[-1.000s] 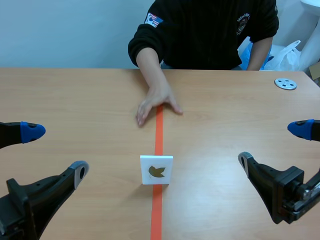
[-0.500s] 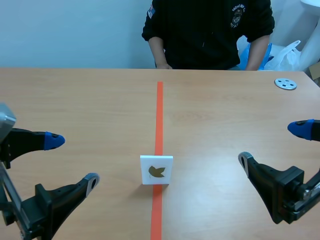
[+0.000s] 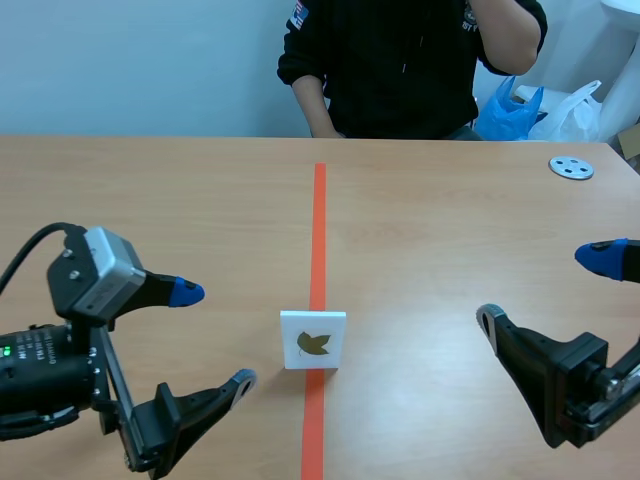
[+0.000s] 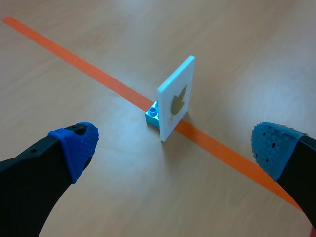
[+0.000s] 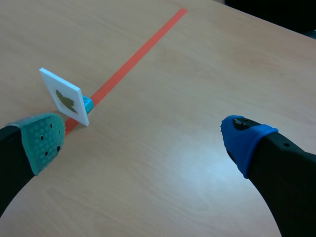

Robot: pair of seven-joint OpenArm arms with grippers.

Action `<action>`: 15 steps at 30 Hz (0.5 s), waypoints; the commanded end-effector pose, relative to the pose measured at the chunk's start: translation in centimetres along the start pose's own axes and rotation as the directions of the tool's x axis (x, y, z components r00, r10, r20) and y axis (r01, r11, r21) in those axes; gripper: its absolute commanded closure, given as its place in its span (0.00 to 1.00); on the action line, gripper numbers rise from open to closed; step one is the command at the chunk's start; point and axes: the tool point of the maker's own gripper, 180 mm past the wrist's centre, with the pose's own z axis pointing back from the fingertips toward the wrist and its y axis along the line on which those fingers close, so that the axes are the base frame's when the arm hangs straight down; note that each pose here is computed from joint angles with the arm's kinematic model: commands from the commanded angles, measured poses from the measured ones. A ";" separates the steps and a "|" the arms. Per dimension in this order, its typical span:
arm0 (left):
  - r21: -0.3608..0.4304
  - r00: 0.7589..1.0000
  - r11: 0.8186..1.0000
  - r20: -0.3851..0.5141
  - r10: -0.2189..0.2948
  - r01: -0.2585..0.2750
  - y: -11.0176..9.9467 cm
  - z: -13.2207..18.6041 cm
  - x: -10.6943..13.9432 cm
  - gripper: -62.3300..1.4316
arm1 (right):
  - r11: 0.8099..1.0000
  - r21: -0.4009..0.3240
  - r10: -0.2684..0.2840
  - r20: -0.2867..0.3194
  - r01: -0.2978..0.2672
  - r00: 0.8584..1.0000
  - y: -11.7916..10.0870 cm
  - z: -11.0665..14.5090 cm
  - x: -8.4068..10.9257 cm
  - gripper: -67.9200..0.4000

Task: Sort the leaf by its shape. The table is split by an orange tape line. A compound leaf with several leaflets goes to the left side, a simple leaf with one blade goes to the right side. Return to the home posture when a red brick is placed on the table.

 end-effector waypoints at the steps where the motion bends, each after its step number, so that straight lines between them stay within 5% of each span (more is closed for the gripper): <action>1: -0.010 0.999 1.000 0.051 -0.014 0.014 0.0 -0.8 1.2 0.00 | 1.000 -0.014 0.011 0.030 -0.011 0.999 -0.7 -0.1 0.8 0.00; 15: -0.115 0.993 0.990 0.101 -0.064 0.075 -0.5 -5.5 -0.2 0.00 | 1.000 -0.014 0.010 0.030 -0.009 0.999 -0.7 -0.1 0.8 0.00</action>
